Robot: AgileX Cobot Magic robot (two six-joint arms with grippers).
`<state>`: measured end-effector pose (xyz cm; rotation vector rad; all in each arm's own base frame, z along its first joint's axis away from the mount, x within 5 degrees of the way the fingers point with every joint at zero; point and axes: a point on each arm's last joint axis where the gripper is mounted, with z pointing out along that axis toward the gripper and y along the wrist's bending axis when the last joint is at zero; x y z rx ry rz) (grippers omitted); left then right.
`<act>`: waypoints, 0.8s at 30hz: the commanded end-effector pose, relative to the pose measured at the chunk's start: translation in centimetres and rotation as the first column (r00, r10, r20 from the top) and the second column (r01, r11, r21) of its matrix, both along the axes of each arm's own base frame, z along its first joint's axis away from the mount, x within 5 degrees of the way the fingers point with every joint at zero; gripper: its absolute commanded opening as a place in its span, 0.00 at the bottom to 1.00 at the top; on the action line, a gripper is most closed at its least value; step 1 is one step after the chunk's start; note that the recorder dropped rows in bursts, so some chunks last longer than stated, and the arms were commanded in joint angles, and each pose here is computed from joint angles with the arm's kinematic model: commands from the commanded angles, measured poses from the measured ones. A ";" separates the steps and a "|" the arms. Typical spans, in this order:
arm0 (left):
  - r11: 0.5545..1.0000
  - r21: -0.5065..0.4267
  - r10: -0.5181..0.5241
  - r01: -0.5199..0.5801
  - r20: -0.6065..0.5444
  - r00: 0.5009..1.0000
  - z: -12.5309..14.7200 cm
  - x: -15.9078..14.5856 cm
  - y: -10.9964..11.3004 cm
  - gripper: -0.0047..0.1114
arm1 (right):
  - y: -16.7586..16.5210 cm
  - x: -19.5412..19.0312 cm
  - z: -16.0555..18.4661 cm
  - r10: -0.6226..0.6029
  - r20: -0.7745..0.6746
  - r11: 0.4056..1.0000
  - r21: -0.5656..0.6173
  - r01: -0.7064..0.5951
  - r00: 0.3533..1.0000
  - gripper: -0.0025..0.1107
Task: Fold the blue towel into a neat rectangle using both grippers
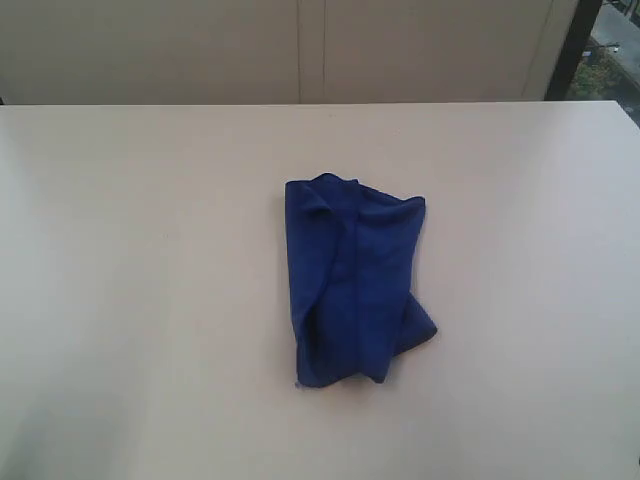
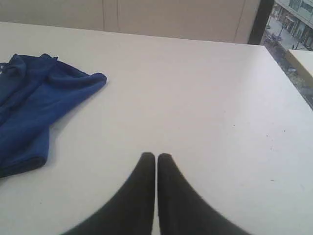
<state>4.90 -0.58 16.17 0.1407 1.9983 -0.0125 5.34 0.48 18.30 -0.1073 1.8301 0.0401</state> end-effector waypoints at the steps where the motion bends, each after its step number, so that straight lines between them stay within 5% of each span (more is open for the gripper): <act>1: 1.000 -0.002 0.002 -0.002 -0.001 1.000 -0.1 0.0 0.0 0.04 | 0.0 0.0 -0.1 -0.007 0.003 1.000 0.000 0.007 1.000 0.05; 5: 1.000 -0.002 0.002 -0.002 -0.001 1.000 -0.1 0.0 0.0 0.04 | 0.0 0.2 0.7 -0.007 0.090 1.000 0.008 0.006 0.996 0.05; 8: 1.000 -0.002 0.002 -0.002 -0.001 1.000 -0.1 0.0 0.0 0.04 | 0.0 0.3 2.5 -0.011 0.287 1.000 0.025 0.004 0.958 0.05; 13: 1.000 -0.002 0.002 -0.002 -0.001 1.000 -0.1 0.0 0.0 0.04 | -0.1 -0.6 6.1 -0.027 0.645 0.999 0.052 -0.008 0.764 0.05; 17: 1.000 -0.002 0.002 -0.002 -0.001 1.000 -0.1 0.0 0.0 0.04 | -0.2 -0.9 6.8 -0.018 0.706 1.000 0.010 0.015 0.708 0.05; 24: 1.000 -0.002 0.002 -0.002 -0.001 1.000 -0.1 0.0 0.0 0.04 | -0.1 -0.8 6.6 0.000 0.698 0.998 -0.048 0.047 0.716 0.05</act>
